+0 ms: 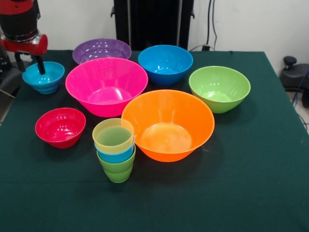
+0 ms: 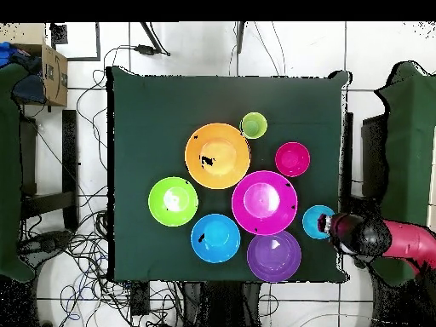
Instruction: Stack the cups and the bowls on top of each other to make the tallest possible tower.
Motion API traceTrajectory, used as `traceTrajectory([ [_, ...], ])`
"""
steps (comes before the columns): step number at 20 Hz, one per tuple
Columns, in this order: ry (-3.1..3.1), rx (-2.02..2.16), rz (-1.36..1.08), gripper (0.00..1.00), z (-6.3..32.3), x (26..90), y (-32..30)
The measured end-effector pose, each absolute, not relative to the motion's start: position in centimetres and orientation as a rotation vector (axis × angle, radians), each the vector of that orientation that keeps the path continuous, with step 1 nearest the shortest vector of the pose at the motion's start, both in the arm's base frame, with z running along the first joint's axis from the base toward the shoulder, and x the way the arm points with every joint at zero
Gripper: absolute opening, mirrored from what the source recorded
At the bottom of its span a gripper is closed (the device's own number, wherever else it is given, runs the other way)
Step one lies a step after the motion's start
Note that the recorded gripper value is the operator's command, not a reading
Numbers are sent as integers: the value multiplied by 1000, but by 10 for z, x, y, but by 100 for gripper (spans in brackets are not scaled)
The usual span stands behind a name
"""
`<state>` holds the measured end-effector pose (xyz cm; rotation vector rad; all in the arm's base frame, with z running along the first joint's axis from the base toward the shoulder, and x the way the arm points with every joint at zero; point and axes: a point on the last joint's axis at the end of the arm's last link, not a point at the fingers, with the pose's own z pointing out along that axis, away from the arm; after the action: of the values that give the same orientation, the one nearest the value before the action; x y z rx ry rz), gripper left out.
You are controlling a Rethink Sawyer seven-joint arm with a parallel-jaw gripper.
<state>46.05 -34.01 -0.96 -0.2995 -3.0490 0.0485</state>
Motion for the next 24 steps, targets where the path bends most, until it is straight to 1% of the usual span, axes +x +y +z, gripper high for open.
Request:
traceTrajectory([
  [24,-3052,-248,38,100,-13,457,-345],
])
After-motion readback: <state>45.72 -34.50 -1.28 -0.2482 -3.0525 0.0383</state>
